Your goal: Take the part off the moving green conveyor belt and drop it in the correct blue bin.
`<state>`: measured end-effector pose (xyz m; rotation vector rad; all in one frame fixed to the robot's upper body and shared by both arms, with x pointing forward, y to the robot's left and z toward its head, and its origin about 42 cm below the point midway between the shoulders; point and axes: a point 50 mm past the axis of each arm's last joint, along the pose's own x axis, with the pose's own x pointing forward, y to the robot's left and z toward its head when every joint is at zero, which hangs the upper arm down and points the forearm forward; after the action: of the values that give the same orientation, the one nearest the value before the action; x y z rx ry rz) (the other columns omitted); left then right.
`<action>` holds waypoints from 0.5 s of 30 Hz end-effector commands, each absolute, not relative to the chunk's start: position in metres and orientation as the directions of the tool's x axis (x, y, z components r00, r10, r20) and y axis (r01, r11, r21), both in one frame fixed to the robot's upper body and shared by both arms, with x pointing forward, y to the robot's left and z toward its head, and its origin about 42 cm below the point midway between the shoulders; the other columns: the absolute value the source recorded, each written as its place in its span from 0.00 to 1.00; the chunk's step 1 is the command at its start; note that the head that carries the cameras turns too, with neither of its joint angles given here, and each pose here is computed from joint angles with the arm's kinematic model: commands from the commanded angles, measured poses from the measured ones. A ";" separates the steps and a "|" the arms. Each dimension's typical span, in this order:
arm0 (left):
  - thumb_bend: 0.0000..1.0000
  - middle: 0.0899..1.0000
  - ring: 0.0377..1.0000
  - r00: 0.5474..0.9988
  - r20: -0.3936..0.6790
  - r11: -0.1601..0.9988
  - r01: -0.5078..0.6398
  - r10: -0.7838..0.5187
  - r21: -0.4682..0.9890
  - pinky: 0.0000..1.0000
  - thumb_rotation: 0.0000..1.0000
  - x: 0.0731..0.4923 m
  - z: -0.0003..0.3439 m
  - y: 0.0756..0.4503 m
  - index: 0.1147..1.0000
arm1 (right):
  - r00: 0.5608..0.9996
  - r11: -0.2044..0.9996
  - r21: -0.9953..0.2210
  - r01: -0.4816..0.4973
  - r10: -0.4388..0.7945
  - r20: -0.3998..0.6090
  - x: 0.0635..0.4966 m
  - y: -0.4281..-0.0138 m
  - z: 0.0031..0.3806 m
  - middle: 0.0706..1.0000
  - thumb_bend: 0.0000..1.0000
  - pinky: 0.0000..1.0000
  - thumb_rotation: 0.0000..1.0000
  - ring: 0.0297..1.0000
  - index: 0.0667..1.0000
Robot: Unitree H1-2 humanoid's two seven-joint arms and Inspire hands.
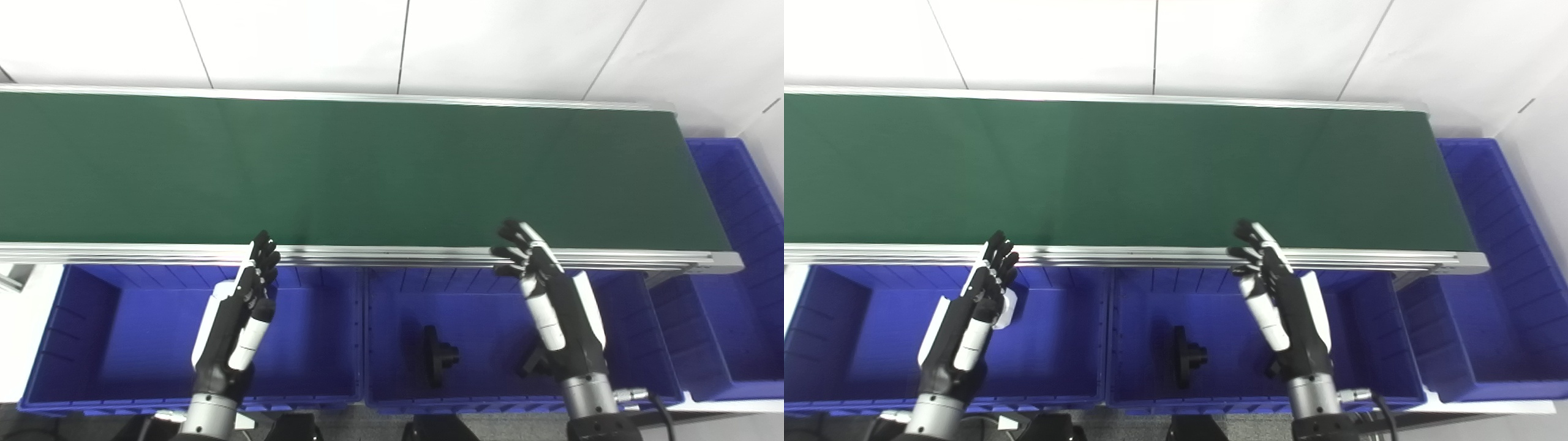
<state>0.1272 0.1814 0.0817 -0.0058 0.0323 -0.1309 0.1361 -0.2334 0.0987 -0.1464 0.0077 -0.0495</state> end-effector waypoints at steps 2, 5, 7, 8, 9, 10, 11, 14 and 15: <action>0.68 1.00 1.00 0.994 0.058 0.995 0.092 -0.094 0.029 1.00 0.92 0.126 0.088 0.180 1.00 | 0.993 0.987 -0.125 0.105 -0.096 0.073 0.135 -0.249 0.090 0.97 0.61 0.89 1.00 0.92 0.99; 0.70 1.00 1.00 0.995 0.073 0.996 0.070 -0.074 0.052 1.00 0.93 0.125 0.086 0.178 1.00 | 0.992 0.985 -0.131 0.109 -0.100 0.073 0.134 -0.255 0.077 0.97 0.64 0.91 1.00 0.91 0.99; 0.71 1.00 1.00 0.995 0.083 0.996 0.055 -0.061 0.072 1.00 0.94 0.124 0.084 0.177 1.00 | 0.992 0.984 -0.141 0.107 -0.097 0.078 0.134 -0.256 0.073 0.97 0.62 0.88 1.00 0.90 0.99; 0.71 1.00 1.00 0.995 0.086 0.996 0.048 -0.055 0.081 1.00 0.94 0.124 0.083 0.177 1.00 | 0.992 0.984 -0.147 0.105 -0.094 0.082 0.134 -0.256 0.071 0.97 0.61 0.88 1.00 0.89 0.99; 0.70 1.00 1.00 0.995 0.089 0.995 0.042 -0.050 0.086 1.00 0.95 0.124 0.082 0.176 1.00 | 0.992 0.982 -0.156 0.104 -0.092 0.086 0.133 -0.256 0.069 0.97 0.59 0.88 1.00 0.89 0.99; 0.70 1.00 1.00 0.995 0.092 0.995 0.038 -0.046 0.088 1.00 0.95 0.123 0.081 0.176 1.00 | 0.992 0.981 -0.162 0.103 -0.089 0.088 0.133 -0.256 0.068 0.97 0.57 0.86 1.00 0.88 0.99; 0.70 1.00 1.00 0.995 0.094 0.996 0.036 -0.044 0.087 1.00 0.95 0.123 0.081 0.175 1.00 | 0.992 0.981 -0.166 0.101 -0.087 0.089 0.132 -0.256 0.067 0.96 0.56 0.86 1.00 0.87 0.99; 0.70 1.00 1.00 0.995 0.094 0.995 0.033 -0.042 0.096 1.00 0.95 0.123 0.080 0.173 1.00 | 0.992 0.978 -0.184 0.100 -0.084 0.091 0.131 -0.255 0.065 0.96 0.55 0.85 1.00 0.87 0.98; 0.69 1.00 1.00 0.995 0.093 0.995 0.033 -0.043 0.099 1.00 0.96 0.123 0.080 0.173 1.00 | 0.992 0.976 -0.192 0.100 -0.085 0.088 0.131 -0.255 0.065 0.96 0.55 0.84 1.00 0.86 0.98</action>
<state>0.1224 0.1742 0.0735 0.0914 -0.0466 -0.0529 0.1306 -0.2549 0.0570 -0.1811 -0.0088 -0.0888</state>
